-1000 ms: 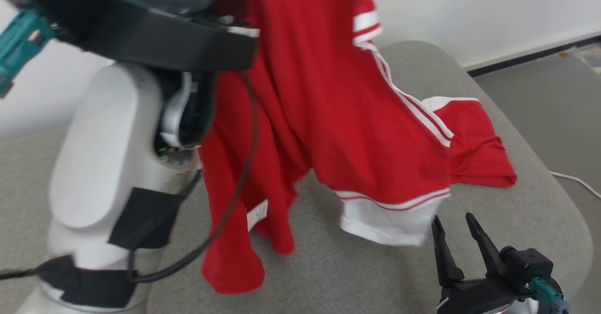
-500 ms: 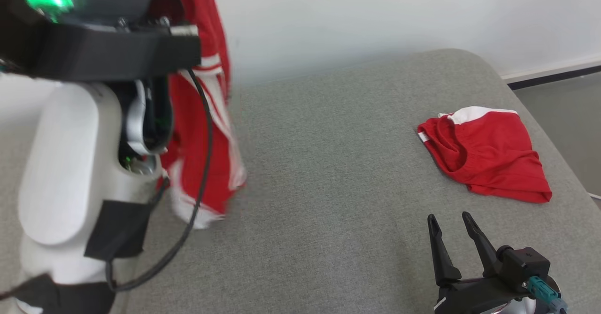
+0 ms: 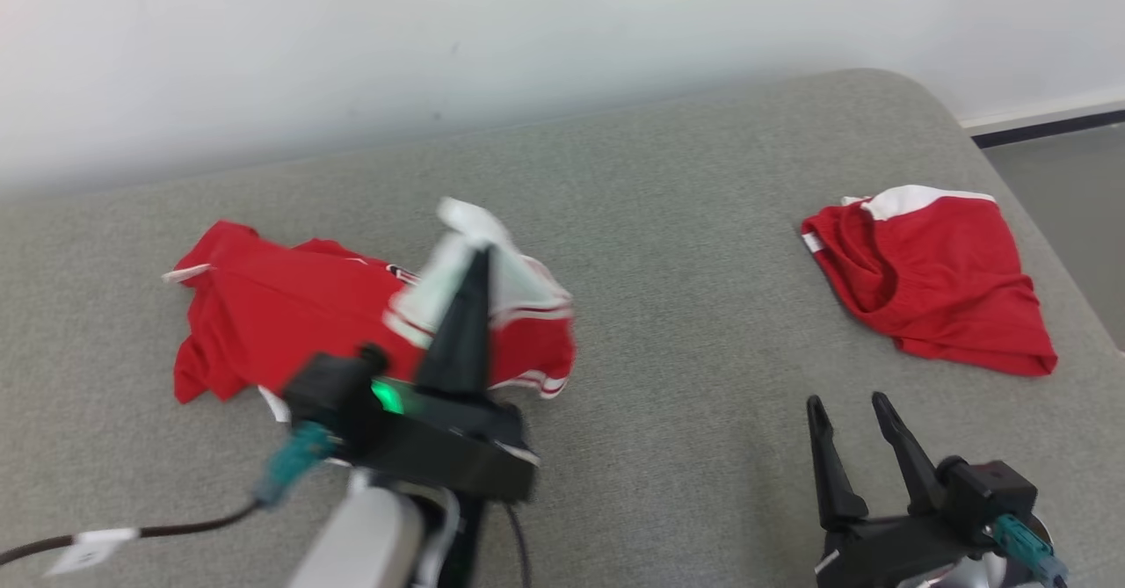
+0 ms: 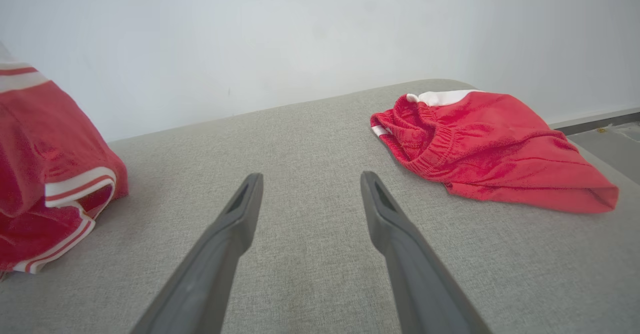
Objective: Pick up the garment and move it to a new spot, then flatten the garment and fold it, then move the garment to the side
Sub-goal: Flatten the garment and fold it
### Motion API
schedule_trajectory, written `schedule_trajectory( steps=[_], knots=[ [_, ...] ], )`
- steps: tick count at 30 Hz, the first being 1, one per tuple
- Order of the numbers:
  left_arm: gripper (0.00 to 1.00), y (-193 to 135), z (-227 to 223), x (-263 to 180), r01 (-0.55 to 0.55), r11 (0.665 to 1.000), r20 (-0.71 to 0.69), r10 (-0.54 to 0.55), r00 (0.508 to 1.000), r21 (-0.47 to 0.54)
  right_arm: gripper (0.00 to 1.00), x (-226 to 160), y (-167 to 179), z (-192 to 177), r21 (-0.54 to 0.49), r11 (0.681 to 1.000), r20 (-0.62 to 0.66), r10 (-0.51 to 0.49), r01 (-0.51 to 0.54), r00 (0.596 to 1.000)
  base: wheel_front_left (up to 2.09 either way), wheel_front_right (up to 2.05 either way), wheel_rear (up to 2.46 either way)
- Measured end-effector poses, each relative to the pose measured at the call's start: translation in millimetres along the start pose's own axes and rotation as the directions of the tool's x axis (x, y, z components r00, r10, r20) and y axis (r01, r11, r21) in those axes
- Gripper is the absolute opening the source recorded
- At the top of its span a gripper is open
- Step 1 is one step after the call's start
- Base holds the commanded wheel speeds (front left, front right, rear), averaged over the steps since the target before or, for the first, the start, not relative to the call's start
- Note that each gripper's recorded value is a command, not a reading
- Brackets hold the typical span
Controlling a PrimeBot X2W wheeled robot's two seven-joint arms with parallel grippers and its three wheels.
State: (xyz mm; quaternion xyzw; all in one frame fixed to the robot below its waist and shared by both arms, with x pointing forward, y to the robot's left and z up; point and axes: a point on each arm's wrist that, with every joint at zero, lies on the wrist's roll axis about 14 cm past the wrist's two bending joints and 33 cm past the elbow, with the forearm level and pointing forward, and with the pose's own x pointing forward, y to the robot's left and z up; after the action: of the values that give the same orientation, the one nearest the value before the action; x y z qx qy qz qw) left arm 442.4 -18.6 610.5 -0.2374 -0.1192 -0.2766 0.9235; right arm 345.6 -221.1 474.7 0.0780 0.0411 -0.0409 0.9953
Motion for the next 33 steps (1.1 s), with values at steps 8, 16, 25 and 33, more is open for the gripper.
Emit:
schedule_trajectory(
  steps=[8,16,25,33],
  knots=[
    [0.0,-66.4,-29.9,-0.9,0.251,0.967,-0.086,-0.255,0.963,-0.049,1.0,14.4,24.6,-0.8,-0.003,0.997,-0.006,0.076,-0.076,0.997,0.0,0.0,0.0],
    [0.0,-144.0,-30.4,8.0,0.49,0.864,-0.085,-0.5,0.862,-0.111,1.0,7.6,12.5,-2.5,-0.002,0.999,-0.01,0.038,-0.038,0.999,0.0,0.0,0.0],
    [1.0,-146.0,-36.1,40.4,0.461,0.881,-0.101,-0.471,0.877,-0.106,1.0,2.9,-2.0,-3.9,0.009,1.0,-0.006,-0.009,0.009,1.0,0.0,0.0,0.0],
    [1.0,-86.3,-22.5,58.1,0.298,0.954,-0.08,-0.296,0.952,0.016,1.0,10.4,7.4,-8.5,-0.002,1.0,-0.025,0.023,-0.023,0.999,0.0,0.0,0.0]
  ],
)
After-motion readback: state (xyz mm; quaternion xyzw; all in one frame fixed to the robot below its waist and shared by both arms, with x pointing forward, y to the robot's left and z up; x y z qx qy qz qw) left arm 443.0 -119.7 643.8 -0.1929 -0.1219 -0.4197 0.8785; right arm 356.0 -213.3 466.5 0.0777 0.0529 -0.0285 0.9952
